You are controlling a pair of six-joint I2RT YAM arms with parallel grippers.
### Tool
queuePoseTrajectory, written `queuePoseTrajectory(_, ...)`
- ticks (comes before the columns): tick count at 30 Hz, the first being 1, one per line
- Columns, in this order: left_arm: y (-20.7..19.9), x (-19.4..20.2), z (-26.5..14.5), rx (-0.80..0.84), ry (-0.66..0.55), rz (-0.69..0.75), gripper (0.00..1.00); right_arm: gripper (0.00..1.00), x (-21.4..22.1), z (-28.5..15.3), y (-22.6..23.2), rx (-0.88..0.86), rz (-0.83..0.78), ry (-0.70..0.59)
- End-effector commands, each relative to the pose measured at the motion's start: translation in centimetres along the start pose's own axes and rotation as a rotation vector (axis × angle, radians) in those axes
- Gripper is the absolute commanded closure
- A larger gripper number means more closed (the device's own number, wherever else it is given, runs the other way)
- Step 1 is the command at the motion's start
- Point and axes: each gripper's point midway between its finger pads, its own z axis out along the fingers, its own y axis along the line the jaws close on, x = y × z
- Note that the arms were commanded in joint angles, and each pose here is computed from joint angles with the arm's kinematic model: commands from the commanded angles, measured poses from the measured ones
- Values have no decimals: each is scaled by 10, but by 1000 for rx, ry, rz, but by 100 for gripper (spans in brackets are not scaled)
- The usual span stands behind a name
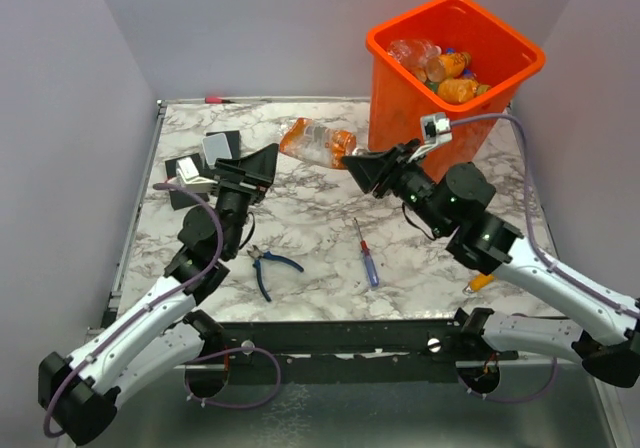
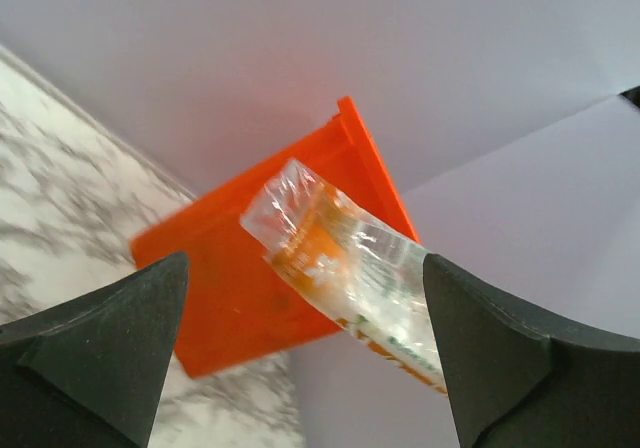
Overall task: Put the plastic bottles in the bin
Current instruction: Place the plastic bottle in the trash bin.
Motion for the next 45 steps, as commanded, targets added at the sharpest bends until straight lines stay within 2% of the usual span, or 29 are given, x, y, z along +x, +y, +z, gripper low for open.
queuePoseTrajectory(1, -15, -46, -9, -14, -77, 677, 1, 100, -22, -40, -24, 203, -190, 210)
queuePoseTrajectory(3, -29, -35, -10, 118, 1, 950, 1, 100, -21, -53, -29, 251, -246, 321)
queuePoseTrajectory(5, -38, -9, -13, 284, 128, 1180, 1, 100, -20, -63, -42, 325, -303, 394)
queuePoseTrajectory(9, -35, 45, -40, 655, 362, 1453, 1, 100, -17, -73, -47, 339, -340, 532)
queuePoseTrajectory(14, -45, 78, -60, 915, 431, 1509, 1, 100, -6, -64, -35, 272, -318, 602)
queuePoseTrajectory(21, -47, 111, -76, 1017, 514, 1495, 1, 100, 6, -40, -3, 128, -231, 650)
queuePoseTrajectory(27, -38, 133, -82, 1024, 591, 1512, 1, 100, 6, -23, 13, 63, -214, 667)
queuePoseTrajectory(32, -20, 133, -57, 815, 558, 1579, 5, 100, 3, -18, 26, 11, -186, 661)
queuePoseTrajectory(35, -18, 126, -48, 741, 470, 1596, 8, 100, 4, -18, 26, 16, -177, 662)
queuePoseTrajectory(38, -28, 111, -44, 708, 330, 1581, 1, 100, 3, -19, 24, 36, -167, 653)
queuePoseTrajectory(45, -20, 90, -29, 527, 205, 1653, 2, 100, -5, -19, 28, 44, -110, 601)
